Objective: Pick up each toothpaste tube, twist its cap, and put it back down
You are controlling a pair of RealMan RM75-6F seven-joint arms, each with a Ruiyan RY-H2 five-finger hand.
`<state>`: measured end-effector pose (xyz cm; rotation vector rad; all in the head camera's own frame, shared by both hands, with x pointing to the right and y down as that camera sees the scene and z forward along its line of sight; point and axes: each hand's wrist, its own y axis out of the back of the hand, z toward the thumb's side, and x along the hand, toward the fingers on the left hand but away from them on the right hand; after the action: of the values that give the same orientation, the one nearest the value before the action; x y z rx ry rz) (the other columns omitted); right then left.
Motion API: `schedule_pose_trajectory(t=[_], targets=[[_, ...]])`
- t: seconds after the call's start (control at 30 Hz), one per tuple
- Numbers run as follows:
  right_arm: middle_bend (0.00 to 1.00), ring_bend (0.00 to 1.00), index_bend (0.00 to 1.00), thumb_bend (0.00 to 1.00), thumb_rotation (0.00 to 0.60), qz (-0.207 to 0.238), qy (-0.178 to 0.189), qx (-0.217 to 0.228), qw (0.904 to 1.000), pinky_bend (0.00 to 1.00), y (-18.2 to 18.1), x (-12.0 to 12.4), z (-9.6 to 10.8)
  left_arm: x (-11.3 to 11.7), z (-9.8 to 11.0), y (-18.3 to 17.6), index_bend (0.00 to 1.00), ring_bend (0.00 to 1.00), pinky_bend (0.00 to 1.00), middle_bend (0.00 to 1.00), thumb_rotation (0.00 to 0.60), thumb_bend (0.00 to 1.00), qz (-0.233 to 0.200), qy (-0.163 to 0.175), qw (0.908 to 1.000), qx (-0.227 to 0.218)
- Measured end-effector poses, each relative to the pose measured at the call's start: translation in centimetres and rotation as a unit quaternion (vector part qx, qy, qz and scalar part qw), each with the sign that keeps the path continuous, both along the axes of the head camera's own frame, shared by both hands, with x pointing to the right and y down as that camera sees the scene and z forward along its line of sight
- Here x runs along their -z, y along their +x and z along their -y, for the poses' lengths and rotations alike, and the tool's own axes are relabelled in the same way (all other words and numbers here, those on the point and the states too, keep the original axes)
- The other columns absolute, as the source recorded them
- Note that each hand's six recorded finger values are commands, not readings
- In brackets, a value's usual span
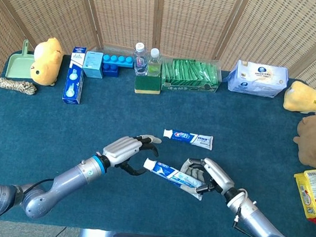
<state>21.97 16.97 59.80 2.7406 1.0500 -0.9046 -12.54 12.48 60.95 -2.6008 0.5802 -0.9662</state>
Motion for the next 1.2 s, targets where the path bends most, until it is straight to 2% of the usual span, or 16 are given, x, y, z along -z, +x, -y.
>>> schedule_pose_trajectory(t=[0.5,0.7,1.2], targets=[[0.71,0.66,0.88,0.53,0.6,0.008,-0.012,0.009,0.9999,0.75,-0.33,-0.1,-0.14,0.22,0.29,0.52,0.35,0.09,0.21,0.15,0.6,0.29,-0.012,0.004,0.9999,0.007],[0.71,0.66,0.88,0.53,0.6,0.006,-0.015,0.008,0.9998,0.75,-0.16,-0.24,-0.18,0.39,0.43,0.52,0.31,0.09,0.21,0.15,0.6,0.29,-0.015,0.008,0.9998,0.011],[0.71,0.66,0.88,0.53,0.6,-0.002,-0.017,0.012,0.9998,0.75,0.1,-0.45,-0.42,0.42,0.5,0.34,0.39,0.09,0.22,0.16,0.6,0.29,-0.014,0.01,0.9998,0.014]])
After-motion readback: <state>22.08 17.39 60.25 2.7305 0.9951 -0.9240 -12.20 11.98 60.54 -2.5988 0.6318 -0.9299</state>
